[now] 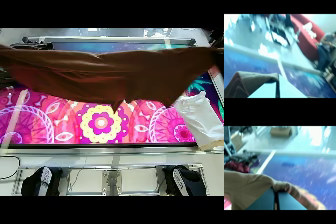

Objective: Fold the shirts.

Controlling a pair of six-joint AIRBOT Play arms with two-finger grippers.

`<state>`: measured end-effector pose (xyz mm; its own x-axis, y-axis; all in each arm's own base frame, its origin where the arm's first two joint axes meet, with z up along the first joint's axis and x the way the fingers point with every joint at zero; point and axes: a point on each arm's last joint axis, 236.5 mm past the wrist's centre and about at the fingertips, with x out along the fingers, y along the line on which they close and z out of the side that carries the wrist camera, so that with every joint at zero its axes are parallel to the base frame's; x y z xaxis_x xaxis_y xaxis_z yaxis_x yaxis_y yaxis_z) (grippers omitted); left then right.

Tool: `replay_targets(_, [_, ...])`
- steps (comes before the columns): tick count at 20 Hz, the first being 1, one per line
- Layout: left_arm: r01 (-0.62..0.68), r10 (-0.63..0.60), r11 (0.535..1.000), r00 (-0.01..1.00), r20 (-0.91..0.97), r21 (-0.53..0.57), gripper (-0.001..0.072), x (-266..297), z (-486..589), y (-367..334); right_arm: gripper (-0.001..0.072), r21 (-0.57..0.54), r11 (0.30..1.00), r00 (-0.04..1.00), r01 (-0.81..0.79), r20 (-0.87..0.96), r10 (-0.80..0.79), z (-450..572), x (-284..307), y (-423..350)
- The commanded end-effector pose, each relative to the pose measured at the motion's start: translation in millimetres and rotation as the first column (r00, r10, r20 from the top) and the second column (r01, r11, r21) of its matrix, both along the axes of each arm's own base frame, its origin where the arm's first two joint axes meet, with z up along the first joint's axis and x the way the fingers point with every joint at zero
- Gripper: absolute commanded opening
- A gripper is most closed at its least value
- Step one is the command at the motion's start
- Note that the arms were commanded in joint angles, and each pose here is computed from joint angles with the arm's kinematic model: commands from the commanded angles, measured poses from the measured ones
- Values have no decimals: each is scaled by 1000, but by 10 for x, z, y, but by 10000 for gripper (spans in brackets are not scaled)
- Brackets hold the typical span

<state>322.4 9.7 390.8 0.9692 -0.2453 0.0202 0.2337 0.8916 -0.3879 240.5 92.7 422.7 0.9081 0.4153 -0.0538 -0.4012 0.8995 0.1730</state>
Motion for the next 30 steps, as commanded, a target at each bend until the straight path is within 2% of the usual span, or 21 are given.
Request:
replay_targets(1, [-146, 114, 982, 964, 241, 123, 9, -760, 686, -260, 13, -46, 995, 986, 85, 149, -78, 490, -495, -57])
replay_targets(3, [-180, 149, 974, 968, 203, 139, 8, -733, 591, -178, 12, -57, 992, 989, 115, 103, -109, 376, -335, -158])
replay_targets(5, [-177, 173, 980, 984, 52, 94, 8, -462, 243, 68, 11, -60, 990, 991, 129, 24, -128, 182, -5, -268])
replay_targets(8, [12, -9, 1000, 970, -244, 10, 7, 131, -608, 103, 10, -40, 993, 984, 110, -137, -115, -247, 752, -407])
replay_targets(10, [106, -96, 994, 888, -451, -2, 7, 588, -1388, 11, 10, 7, 998, 959, 67, -275, -62, -746, 1416, -449])
replay_targets(13, [174, -132, 985, 709, -693, -9, 9, 1131, -2632, -182, 11, 116, 993, 893, 15, -448, 39, -1665, 2290, -398])
replay_targets(15, [132, -112, 991, 654, -748, -33, 8, 1529, -3322, -196, 11, 155, 988, 836, 25, -544, 65, -2418, 2789, -275])
replay_targets(17, [6, -46, 998, 659, -751, -56, 8, 1948, -3787, -56, 11, 164, 984, 806, 63, -590, 46, -3011, 3153, -151])
replay_targets(20, [-36, -25, 997, 677, -736, -66, 9, 2408, -3987, -7, 12, 152, 979, 829, 138, -559, -30, -3459, 3609, 4])
replay_targets(22, [-55, -69, 986, 721, -689, -156, 33, 2650, -3763, -78, 30, 153, 973, 860, 172, -504, -73, -3432, 3787, 78])
replay_targets(23, [-62, -84, 979, 750, -657, -195, 239, 2736, -3579, -94, 174, 161, 971, 874, 174, -481, -76, -3338, 3821, 121])
replay_targets(24, [-54, -93, 976, 776, -624, -212, 562, 2795, -3348, -85, 425, 176, 972, 880, 154, -473, -54, -3225, 3820, 185])
replay_targets(25, [-28, -111, 976, 791, -602, -216, 710, 2796, -3120, -82, 492, 178, 978, 883, 113, -469, -16, -3060, 3787, 230])
replay_targets(26, [7, -135, 977, 800, -585, -215, 707, 2735, -2850, -61, 490, 173, 982, 884, 70, -467, 20, -2874, 3727, 233])
replay_targets(28, [32, -138, 980, 820, -555, -195, 707, 2465, -2333, 171, 458, 88, 996, 877, 11, -480, 32, -2496, 3485, -14])
replay_targets(30, [-21, -42, 994, 825, -564, -104, 701, 2053, -2036, 650, 432, -17, 998, 850, 52, -524, -54, -2241, 3098, -542])
